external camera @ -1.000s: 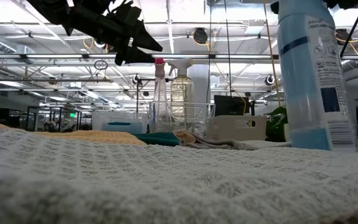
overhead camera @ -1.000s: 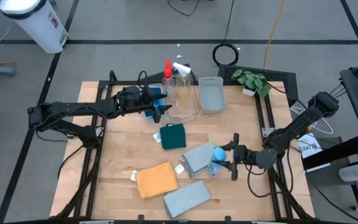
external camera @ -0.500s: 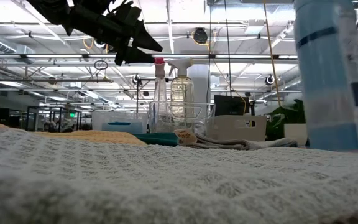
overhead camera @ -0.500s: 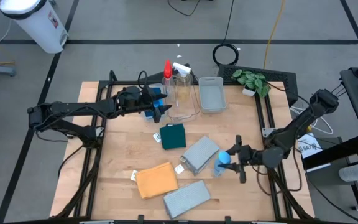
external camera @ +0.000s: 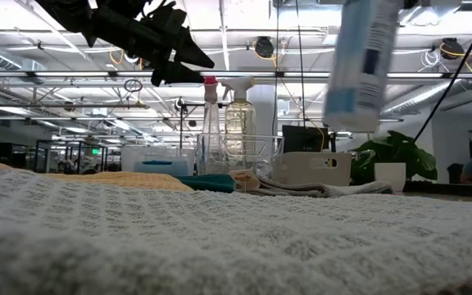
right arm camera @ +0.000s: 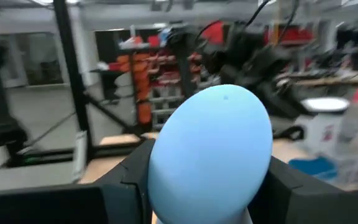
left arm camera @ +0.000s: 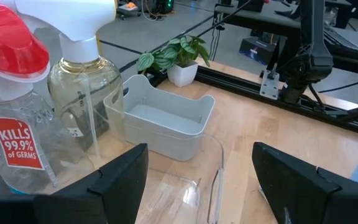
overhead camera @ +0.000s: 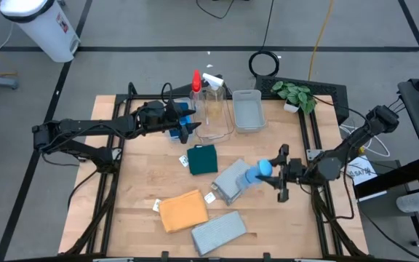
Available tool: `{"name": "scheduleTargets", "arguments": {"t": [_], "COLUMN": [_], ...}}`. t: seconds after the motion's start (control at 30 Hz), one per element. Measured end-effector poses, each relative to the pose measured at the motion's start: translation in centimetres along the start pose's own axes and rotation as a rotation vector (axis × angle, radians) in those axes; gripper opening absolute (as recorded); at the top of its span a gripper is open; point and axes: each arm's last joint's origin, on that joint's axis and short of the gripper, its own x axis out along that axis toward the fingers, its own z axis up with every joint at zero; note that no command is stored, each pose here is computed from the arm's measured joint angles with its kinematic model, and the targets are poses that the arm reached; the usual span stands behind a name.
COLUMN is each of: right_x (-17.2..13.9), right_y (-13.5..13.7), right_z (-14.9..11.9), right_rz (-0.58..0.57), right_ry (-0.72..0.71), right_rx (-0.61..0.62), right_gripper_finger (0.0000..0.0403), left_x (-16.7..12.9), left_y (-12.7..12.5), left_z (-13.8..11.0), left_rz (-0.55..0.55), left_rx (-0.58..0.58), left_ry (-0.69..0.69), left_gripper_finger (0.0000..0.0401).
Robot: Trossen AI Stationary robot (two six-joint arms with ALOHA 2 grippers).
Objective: Pick & Place Kitchen Items
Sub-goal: Put the blue air freshener spray bottle into the transparent bin
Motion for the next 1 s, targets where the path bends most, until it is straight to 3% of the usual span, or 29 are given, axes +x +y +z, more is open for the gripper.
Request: {"name": "scheduleTargets", "arguments": {"t": [0.2, 0.53, 0.8, 1.0], "right_x": [2.5, 8.2, 14.5, 18.0], "right_y": [-2.7, -9.7, -15.4, -19.0], "right_z": [3.0, 6.4, 6.3, 4.5], "right_rz": [-0.121, -0.09, -0.129, -0.214], "right_ry": [-0.08, -0.146, -0.08, -0.01], "right_rx": [-0.092, -0.05, -0.057, -0.077], "right_gripper_finger": [0.0161, 0.0161, 0.0161, 0.0161], "left_x": [0.0, 0.0, 0.0, 0.0], "left_y": [0.0, 0.0, -0.1, -0.1], "left_z": [0.0, 0.3, 0.2, 0.2], "left_rz": [0.0, -0.004, -0.004, -0.004], "left_rx": [0.003, 0.005, 0.008, 0.008], "left_ry": [0.0, -0.027, -0.024, -0.024], "left_gripper_finger": [0.0287, 0.0287, 0.0287, 0.0287]}}
